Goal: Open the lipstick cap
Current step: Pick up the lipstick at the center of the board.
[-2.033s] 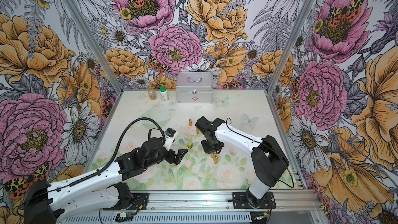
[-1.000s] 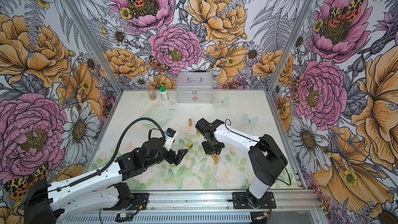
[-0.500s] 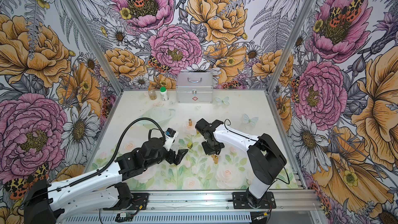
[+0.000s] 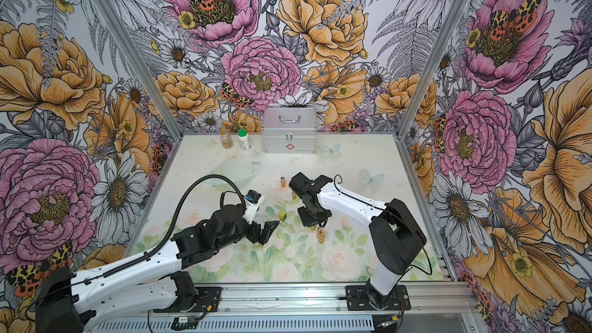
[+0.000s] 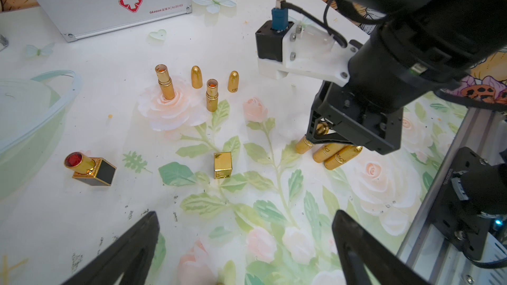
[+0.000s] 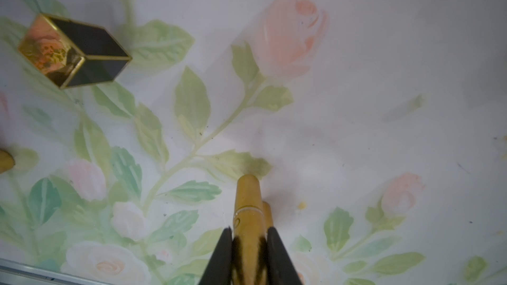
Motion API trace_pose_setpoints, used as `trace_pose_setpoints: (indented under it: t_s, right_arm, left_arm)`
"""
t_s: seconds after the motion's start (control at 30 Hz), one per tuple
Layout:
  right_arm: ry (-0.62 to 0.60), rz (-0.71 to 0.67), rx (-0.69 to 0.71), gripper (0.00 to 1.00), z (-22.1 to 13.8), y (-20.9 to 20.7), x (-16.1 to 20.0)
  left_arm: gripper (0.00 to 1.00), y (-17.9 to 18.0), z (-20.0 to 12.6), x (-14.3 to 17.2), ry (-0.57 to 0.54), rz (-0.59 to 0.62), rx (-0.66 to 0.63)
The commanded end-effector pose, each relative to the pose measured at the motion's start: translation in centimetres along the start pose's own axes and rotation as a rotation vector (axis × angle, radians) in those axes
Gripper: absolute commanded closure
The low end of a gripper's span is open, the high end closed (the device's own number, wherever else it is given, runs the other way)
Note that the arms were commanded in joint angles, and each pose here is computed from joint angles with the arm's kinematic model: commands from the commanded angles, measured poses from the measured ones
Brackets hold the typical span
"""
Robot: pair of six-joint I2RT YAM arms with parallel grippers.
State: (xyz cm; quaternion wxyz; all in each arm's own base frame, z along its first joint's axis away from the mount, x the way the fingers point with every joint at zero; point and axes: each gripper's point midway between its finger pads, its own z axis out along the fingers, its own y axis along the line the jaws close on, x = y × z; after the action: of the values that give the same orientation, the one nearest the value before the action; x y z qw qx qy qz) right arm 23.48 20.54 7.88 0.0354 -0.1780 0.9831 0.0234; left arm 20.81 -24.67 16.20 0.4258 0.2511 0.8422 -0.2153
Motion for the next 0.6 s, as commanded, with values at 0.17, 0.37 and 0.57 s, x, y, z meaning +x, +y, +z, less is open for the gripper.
trace_pose_setpoints:
  t_s: [0.17, 0.37, 0.57]
  right_arm:
    - [-0.101, 0.047, -0.108, 0.78, -5.8, 1.6, -2.3]
    - [-0.144, 0.058, -0.122, 0.78, -8.7, 1.5, -3.3]
    - [-0.178, 0.075, -0.131, 0.78, -10.0, 1.0, -3.9]
  left_arm:
    - [0.01, -0.6, 1.3, -2.2, -0.059, 0.065, 0.047]
    - [0.09, -2.9, 3.9, -2.1, -0.066, 0.186, 0.160]
    - [0.29, -4.5, 6.4, -2.3, -0.100, 0.229, 0.253]
